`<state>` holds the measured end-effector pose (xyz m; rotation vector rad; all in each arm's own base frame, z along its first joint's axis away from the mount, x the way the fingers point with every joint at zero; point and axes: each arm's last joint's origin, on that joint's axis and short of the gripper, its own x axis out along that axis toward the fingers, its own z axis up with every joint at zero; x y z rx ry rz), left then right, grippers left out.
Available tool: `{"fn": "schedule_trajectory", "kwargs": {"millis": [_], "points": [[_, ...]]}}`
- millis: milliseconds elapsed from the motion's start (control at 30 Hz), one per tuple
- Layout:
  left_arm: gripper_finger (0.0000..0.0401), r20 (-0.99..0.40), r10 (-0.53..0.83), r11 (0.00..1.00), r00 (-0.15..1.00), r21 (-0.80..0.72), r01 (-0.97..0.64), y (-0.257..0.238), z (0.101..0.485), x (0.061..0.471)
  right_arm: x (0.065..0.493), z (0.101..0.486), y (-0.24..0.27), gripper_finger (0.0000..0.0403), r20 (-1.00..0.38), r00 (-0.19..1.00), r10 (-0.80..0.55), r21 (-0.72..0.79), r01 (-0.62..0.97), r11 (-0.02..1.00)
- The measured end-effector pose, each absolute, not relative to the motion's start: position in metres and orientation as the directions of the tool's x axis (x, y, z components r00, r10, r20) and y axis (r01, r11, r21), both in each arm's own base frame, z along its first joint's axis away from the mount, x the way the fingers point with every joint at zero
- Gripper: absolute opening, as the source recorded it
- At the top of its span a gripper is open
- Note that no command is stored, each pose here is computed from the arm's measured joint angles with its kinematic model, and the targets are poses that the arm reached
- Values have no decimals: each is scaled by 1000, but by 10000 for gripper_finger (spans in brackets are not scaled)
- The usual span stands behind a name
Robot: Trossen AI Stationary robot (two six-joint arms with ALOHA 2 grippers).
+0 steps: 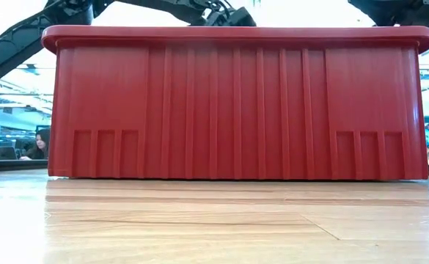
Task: Pick and place slides into bin
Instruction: Put the black slipper into the bin
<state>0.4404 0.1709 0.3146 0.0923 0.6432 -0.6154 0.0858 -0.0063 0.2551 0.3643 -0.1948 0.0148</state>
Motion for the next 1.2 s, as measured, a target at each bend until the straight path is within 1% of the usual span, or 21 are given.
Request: {"fn": "schedule_trajectory", "kwargs": {"millis": [100,167,433,667,1033,1133,1200], "points": [[1,-612,-478,825,629,-68,561,172,310,443,86,256,-6,0,197,980,-16,364,-58,930],[1,-640,-475,821,604,-75,566,172,302,444,86,256,-6,0,197,980,-16,375,-60,925],[1,-646,-490,802,585,-71,593,171,294,446,86,256,-6,0,197,980,-15,385,-63,921],[1,-657,-487,802,575,-75,593,169,280,456,86,256,-6,0,196,980,-15,391,-64,918],[1,-628,-572,794,528,-260,550,166,245,471,86,256,-6,0,201,980,-14,420,-73,905],[1,-590,-605,788,534,-347,509,167,235,477,86,256,-6,0,203,979,-12,429,-78,900],[1,-579,-611,787,540,-369,494,169,228,481,85,256,-6,0,205,979,-13,429,-78,900]]}}
